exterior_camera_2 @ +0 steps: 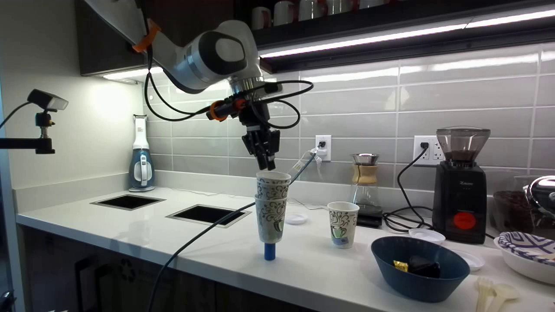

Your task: Put the cup on the right onto the stack on the left

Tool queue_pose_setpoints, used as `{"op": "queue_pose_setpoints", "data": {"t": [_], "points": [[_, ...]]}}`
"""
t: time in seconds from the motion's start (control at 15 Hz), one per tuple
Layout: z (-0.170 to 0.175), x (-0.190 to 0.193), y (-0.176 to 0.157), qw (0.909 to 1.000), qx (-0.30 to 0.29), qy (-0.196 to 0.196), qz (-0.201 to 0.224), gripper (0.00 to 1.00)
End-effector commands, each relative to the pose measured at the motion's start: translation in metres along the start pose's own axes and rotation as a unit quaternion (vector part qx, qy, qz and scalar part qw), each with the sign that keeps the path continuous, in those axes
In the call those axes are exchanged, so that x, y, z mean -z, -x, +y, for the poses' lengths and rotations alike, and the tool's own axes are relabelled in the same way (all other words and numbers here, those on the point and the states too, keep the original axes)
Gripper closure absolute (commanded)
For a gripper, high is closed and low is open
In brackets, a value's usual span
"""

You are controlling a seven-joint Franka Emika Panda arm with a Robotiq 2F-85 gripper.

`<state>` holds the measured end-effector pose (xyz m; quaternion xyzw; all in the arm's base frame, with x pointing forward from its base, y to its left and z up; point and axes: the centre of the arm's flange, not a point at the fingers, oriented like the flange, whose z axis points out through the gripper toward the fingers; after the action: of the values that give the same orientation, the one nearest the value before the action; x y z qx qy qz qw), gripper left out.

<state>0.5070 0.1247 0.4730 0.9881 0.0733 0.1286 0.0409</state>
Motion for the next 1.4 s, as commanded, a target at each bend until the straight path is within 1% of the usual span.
{"op": "queue_pose_setpoints", "data": {"t": [0.0, 0.07, 0.13, 0.2, 0.27, 0.33, 0.4, 0.47, 0.6, 0.67, 0.73, 0.8, 0.87, 0.93, 1.0, 1.07, 1.13, 1.33], "points": [[-0.003, 0.001, 0.004, 0.9999, -0.001, 0.012, 0.011, 0.30], [-0.002, 0.004, 0.004, 0.9998, 0.001, 0.013, 0.012, 0.22], [0.000, 0.011, 0.005, 0.9996, 0.019, 0.016, 0.011, 0.16], [0.001, 0.020, 0.007, 0.9988, 0.048, 0.011, 0.007, 0.10], [0.004, 0.027, 0.007, 0.9972, 0.072, 0.021, 0.004, 0.02], [0.009, 0.039, 0.009, 0.9944, 0.104, 0.015, -0.001, 0.01], [0.014, 0.050, 0.011, 0.9913, 0.130, 0.020, -0.004, 0.00], [0.020, 0.061, 0.014, 0.9874, 0.157, 0.004, -0.017, 0.00], [0.037, 0.078, 0.018, 0.9768, 0.212, 0.014, -0.031, 0.00], [0.046, 0.084, 0.022, 0.9709, 0.236, 0.000, -0.040, 0.00], [0.054, 0.091, 0.025, 0.9659, 0.252, -0.021, -0.054, 0.00], [0.061, 0.095, 0.027, 0.9624, 0.261, -0.035, -0.066, 0.00], [0.067, 0.098, 0.030, 0.9642, 0.252, -0.033, -0.074, 0.00], [0.073, 0.102, 0.035, 0.9675, 0.243, -0.023, -0.067, 0.00], [0.076, 0.106, 0.038, 0.9695, 0.236, -0.035, -0.057, 0.00], [0.080, 0.107, 0.041, 0.9772, 0.206, -0.019, -0.048, 0.00], [0.076, 0.097, 0.032, 0.9721, 0.226, -0.021, -0.058, 0.00], [0.082, 0.104, 0.034, 0.9752, 0.215, -0.019, -0.051, 0.00]]}}
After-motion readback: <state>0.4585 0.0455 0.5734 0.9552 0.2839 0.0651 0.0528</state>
